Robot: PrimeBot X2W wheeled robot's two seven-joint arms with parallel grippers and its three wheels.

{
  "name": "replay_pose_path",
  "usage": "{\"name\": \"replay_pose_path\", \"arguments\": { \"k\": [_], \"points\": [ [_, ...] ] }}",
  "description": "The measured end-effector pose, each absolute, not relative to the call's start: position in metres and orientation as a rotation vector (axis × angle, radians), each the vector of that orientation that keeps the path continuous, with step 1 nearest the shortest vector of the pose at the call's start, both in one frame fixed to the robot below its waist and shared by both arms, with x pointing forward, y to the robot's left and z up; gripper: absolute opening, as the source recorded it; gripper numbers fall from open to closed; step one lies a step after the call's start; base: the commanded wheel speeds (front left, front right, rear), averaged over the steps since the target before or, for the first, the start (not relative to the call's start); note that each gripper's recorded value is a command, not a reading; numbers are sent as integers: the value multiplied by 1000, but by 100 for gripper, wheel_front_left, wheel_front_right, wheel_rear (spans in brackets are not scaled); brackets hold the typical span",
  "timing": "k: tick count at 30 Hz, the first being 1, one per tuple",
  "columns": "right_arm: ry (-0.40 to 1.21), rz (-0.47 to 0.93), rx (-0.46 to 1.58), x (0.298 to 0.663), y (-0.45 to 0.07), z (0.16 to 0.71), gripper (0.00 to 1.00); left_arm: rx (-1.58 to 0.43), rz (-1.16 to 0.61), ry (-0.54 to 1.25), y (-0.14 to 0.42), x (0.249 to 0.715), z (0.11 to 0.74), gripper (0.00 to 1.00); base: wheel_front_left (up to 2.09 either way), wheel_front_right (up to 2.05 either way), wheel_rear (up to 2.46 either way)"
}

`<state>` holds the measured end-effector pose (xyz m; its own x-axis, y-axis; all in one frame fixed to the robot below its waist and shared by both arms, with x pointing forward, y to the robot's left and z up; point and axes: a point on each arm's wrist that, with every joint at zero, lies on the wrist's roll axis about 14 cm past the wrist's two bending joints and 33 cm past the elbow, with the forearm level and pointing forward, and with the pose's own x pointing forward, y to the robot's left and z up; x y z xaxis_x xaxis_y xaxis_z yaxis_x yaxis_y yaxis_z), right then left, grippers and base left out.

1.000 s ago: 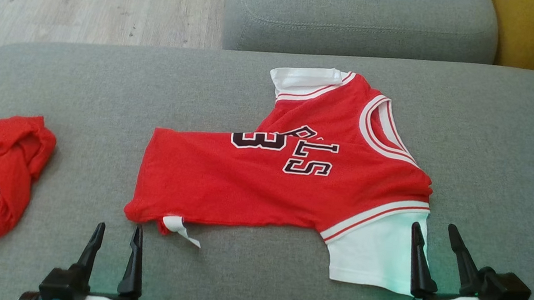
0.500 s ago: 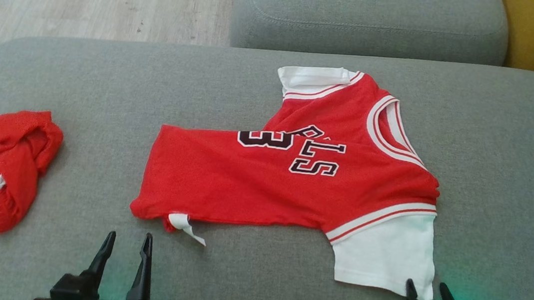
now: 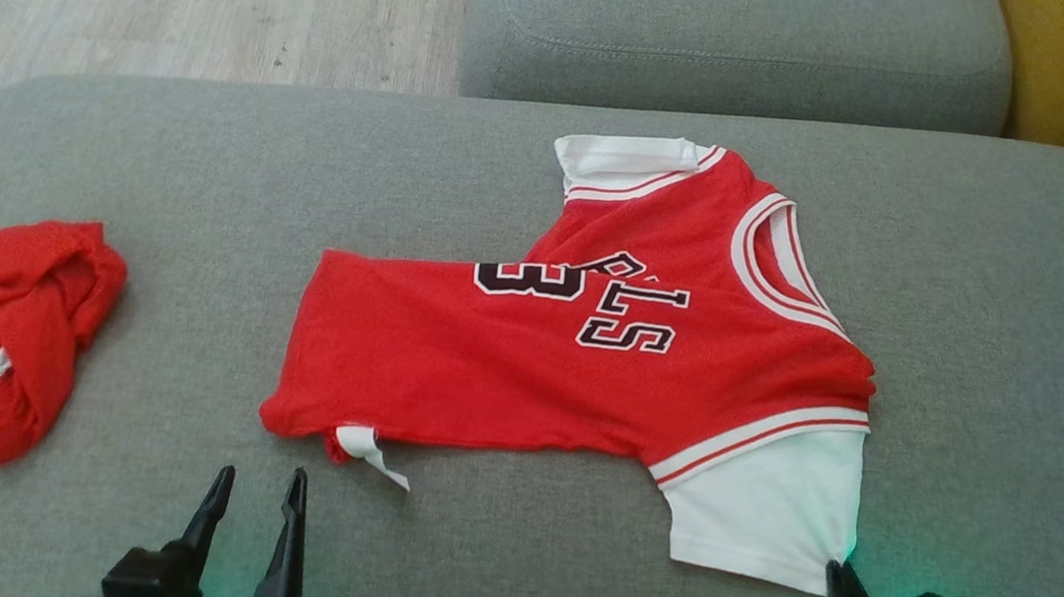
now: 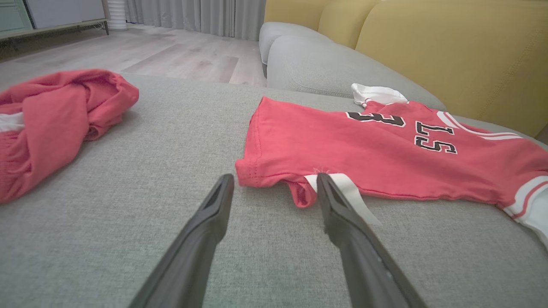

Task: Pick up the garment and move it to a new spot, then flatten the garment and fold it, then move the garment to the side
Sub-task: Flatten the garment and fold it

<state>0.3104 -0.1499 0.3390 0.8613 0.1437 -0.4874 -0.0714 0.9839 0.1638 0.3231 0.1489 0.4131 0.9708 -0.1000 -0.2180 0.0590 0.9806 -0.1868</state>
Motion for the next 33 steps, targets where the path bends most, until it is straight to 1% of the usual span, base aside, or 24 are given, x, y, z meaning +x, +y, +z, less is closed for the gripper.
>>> {"name": "replay_pose_path", "arguments": {
  "k": [8,17,22,28,33],
  "points": [
    [497,79,129,315,-163,341,0,-275,-57,273,149,328,401,100,0,0,0],
    [458,53,106,331,-180,348,0,-426,-66,284,140,372,399,100,0,0,0],
    [448,39,100,336,-186,350,0,-452,-72,319,132,381,390,100,0,0,0],
    [441,29,101,338,-189,351,0,-448,-63,382,131,377,371,100,0,0,0],
    [435,29,101,340,-190,352,0,-453,-62,382,130,380,371,100,0,0,0]
  ]
}}
